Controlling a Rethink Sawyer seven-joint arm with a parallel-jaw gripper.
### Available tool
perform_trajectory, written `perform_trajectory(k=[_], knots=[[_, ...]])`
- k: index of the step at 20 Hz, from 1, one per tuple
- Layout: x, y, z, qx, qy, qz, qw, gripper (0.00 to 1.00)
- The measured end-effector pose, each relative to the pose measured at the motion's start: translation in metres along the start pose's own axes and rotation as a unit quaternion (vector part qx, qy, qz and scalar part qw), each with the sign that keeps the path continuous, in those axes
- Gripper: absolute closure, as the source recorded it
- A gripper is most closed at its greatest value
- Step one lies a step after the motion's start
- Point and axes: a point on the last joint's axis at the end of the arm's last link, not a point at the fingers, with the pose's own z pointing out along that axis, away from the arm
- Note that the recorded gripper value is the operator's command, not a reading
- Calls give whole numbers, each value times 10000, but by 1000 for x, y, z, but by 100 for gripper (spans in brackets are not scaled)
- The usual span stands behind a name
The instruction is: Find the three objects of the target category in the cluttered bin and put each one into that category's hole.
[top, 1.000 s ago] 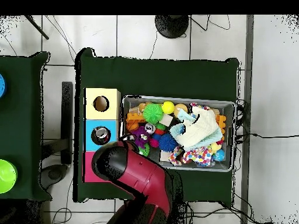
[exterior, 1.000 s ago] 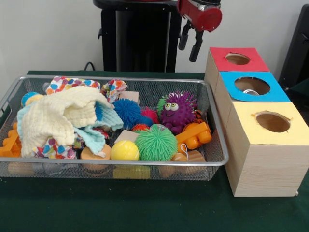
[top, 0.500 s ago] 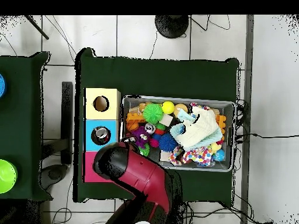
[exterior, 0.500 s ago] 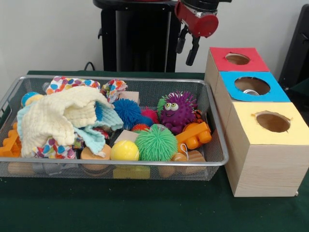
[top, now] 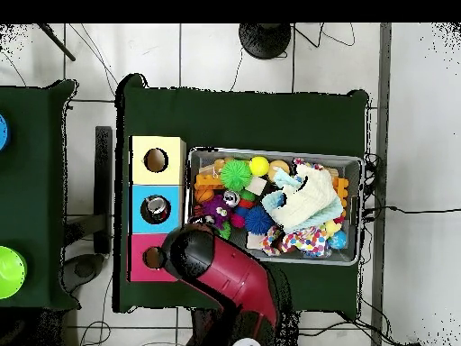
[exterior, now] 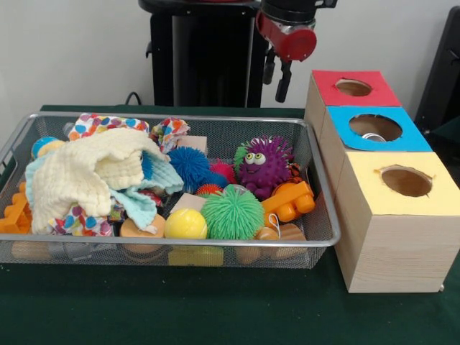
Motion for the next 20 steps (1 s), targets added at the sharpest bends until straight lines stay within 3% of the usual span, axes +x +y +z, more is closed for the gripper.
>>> perform_trajectory(k=[4, 8, 10, 11, 13, 17, 18, 20], knots=[[-2, -1, 8, -161, -144, -87, 9997, 0], [2, 0, 14, -400, -598, -642, 9953, 0], [4, 0, 16, -446, -701, -836, 9930, 0], [9, -1, 18, -477, -772, -1086, 9899, 0], [13, -2, 20, -478, -786, -1271, 9876, 0], [19, -6, 27, -449, -792, -1766, 9801, 0], [21, -6, 31, -454, -797, -2021, 9751, 0], [23, -5, 34, -469, -808, -2281, 9691, 0]])
